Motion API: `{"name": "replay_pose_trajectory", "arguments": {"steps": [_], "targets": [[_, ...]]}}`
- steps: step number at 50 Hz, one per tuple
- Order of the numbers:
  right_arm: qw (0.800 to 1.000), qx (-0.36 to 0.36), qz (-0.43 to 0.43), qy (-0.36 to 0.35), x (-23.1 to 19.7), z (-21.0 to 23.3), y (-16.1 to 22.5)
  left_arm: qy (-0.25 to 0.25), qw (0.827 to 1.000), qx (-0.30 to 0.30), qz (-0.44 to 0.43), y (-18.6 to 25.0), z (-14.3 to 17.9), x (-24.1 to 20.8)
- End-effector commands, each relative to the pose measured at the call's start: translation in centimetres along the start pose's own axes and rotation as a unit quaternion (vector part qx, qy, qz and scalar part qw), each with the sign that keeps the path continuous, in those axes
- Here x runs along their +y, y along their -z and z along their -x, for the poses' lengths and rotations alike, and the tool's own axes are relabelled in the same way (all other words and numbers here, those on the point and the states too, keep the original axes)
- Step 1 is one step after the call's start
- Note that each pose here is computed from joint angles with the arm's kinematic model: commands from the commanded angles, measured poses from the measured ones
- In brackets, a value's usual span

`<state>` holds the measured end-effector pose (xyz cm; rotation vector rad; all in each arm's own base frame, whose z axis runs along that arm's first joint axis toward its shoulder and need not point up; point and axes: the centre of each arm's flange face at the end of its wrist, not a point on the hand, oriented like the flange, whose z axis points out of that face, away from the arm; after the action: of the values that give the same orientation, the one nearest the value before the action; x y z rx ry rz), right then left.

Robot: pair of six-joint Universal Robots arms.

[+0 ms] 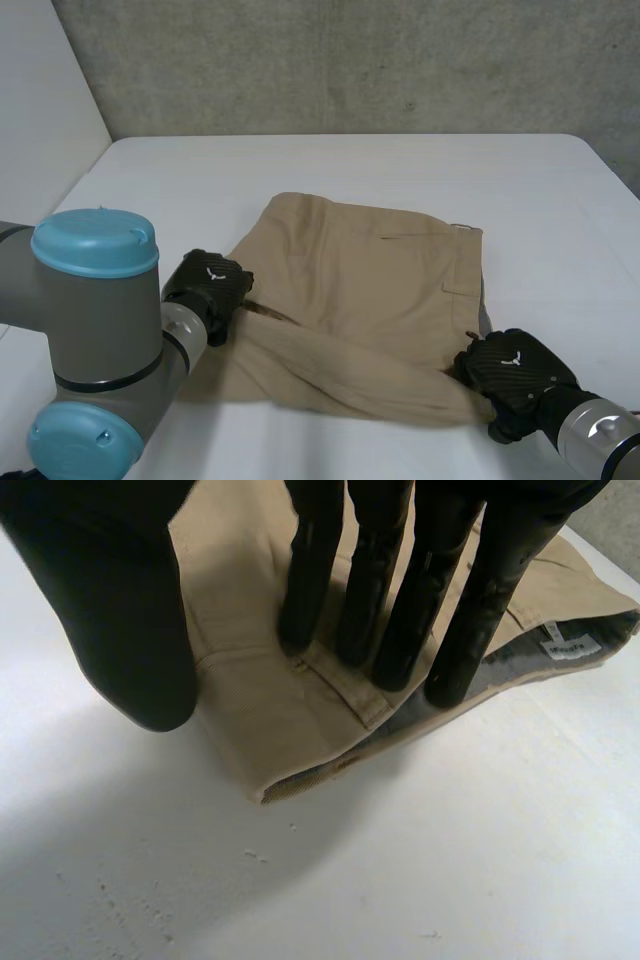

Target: Fold the shorts.

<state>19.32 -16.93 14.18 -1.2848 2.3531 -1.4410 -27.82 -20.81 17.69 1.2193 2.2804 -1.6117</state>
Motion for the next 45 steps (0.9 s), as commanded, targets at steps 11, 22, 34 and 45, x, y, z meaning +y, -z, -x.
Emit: {"name": "replay_pose_trajectory", "arguments": {"steps": [11,22,34,45], "targets": [[0.992,-0.001,0.006,0.127,-4.4,-0.9,5.4,-0.023,0.997,0.047,0.058,6.9,0.3,0.9],[0.983,-0.069,0.095,0.143,-2.6,-1.7,4.5,-0.114,0.989,0.077,0.043,8.8,0.0,1.3],[0.995,0.035,0.031,0.085,-4.3,-6.0,-1.3,-0.092,0.992,-0.038,-0.075,-1.5,0.9,-3.2],[0.978,0.158,-0.067,0.118,-7.4,-8.9,-6.1,-0.074,0.974,-0.111,-0.185,-10.1,0.7,-6.2]]}}
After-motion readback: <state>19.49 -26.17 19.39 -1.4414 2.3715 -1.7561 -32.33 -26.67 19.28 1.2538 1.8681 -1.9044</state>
